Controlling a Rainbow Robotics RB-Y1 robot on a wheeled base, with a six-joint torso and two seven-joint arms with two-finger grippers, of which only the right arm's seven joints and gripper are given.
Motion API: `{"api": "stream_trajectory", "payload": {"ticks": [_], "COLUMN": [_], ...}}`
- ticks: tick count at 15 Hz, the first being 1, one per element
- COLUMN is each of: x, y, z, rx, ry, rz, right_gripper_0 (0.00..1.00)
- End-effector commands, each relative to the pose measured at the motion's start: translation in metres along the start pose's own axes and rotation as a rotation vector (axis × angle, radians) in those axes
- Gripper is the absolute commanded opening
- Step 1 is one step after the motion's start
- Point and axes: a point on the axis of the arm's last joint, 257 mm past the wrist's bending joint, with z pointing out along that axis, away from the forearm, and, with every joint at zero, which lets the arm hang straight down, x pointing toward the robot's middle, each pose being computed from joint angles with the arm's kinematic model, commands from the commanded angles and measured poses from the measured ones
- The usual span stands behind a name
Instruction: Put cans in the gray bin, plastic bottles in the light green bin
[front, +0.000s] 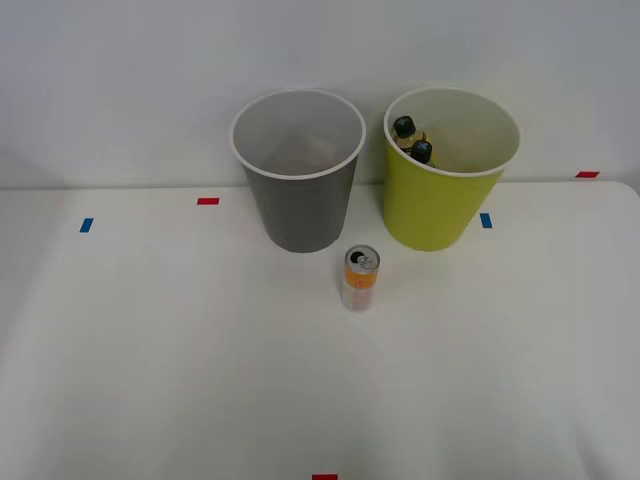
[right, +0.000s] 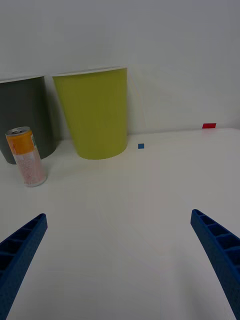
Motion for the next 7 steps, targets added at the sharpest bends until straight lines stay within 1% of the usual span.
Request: {"api": "stream_trajectory", "payload": {"ticks": [1, 7], "x": [0.0000, 0.0000], "y": [0.0000, 0.0000], "z": [0.0000, 0.0000], "rx": [0.000, 0.000], "ry": [0.000, 0.000], "rz": [0.000, 0.000], "right_gripper_0": [1.00, 1.00]}}
